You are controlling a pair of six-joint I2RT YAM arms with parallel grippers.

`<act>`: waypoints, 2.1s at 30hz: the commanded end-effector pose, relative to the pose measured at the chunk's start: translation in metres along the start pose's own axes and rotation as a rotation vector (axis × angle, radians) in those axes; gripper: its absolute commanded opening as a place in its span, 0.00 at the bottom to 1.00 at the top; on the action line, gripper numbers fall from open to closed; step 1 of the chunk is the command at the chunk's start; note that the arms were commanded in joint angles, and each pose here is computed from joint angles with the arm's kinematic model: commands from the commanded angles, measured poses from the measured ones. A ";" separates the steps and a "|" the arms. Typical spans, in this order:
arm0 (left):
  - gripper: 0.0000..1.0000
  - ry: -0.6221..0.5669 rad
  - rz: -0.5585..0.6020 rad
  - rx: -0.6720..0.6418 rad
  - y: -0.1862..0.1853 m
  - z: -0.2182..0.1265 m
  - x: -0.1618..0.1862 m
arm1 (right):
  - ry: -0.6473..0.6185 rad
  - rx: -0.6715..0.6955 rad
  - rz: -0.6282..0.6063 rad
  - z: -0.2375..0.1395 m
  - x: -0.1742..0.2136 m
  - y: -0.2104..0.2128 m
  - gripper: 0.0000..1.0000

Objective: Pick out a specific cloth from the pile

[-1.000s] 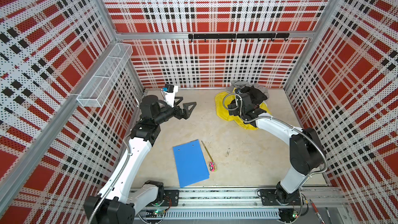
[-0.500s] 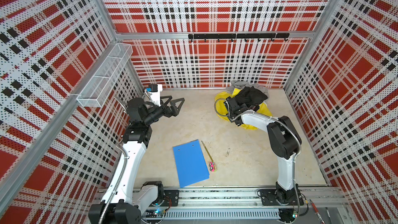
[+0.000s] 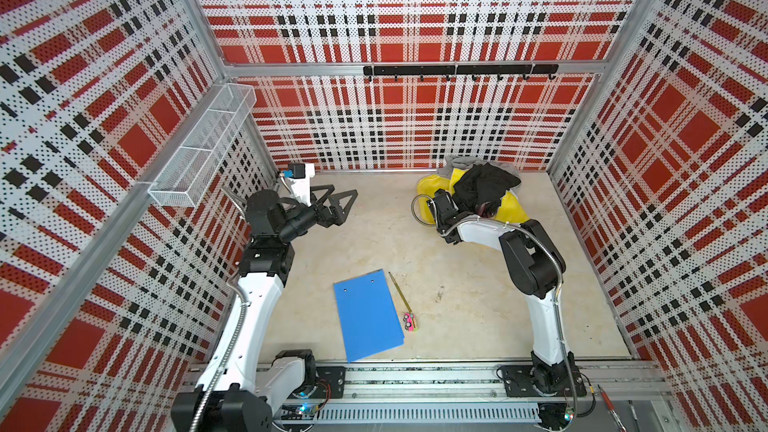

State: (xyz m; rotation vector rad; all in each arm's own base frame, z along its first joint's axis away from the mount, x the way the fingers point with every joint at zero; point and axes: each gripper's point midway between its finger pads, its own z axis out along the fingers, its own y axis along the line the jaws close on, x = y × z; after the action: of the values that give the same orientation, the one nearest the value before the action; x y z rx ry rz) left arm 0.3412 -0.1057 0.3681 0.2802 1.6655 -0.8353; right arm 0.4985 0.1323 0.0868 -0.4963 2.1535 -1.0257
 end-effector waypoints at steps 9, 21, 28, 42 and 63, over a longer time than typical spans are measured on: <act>0.99 -0.024 0.022 0.017 -0.005 -0.001 -0.006 | -0.203 -0.145 0.296 -0.057 -0.057 -0.072 0.00; 0.99 -0.006 0.016 0.047 -0.011 0.004 -0.001 | -0.411 -0.513 0.554 -0.140 -0.121 -0.144 0.00; 0.99 -0.001 0.014 0.051 -0.012 0.006 0.001 | -0.530 -0.764 0.755 -0.160 -0.141 -0.198 0.00; 0.99 0.006 0.011 0.059 -0.013 0.007 0.003 | -0.499 -1.287 1.105 -0.082 -0.103 -0.184 0.01; 0.99 0.028 -0.005 0.060 -0.012 0.015 0.011 | -0.034 -0.924 0.826 0.024 -0.107 -0.016 0.12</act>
State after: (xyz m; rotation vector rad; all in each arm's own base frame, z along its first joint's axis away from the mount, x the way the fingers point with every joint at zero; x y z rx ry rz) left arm 0.3431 -0.1239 0.3593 0.3200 1.6861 -0.8853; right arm 0.5904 0.1987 0.1545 -0.0210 2.2824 0.6476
